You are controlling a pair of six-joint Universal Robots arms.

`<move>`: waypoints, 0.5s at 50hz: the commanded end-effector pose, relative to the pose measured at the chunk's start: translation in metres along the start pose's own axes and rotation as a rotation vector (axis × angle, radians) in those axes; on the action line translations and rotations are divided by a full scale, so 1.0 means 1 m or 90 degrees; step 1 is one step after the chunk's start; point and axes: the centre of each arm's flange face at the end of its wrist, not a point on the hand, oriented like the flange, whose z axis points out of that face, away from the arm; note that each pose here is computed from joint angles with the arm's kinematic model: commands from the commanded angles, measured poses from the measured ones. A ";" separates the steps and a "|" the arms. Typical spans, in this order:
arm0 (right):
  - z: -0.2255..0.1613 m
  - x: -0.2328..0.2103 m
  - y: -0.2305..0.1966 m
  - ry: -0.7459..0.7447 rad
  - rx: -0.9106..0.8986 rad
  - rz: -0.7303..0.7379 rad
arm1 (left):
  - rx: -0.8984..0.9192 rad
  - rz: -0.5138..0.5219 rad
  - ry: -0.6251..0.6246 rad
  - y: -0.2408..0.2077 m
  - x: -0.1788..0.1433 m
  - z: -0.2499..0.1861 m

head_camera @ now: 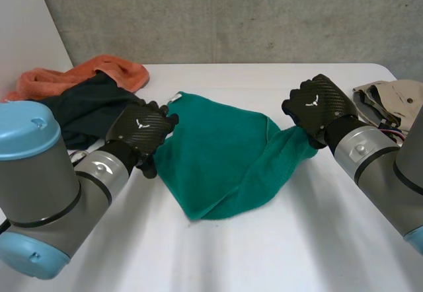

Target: Fold the laundry.

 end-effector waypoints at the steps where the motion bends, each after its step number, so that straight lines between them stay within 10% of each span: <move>1: 0.000 0.000 0.002 -0.003 -0.002 -0.001 | 0.008 0.005 0.015 0.003 -0.016 0.022; 25: 0.007 -0.017 0.010 -0.033 -0.015 0.000 | -0.110 0.120 0.153 0.072 -0.052 0.104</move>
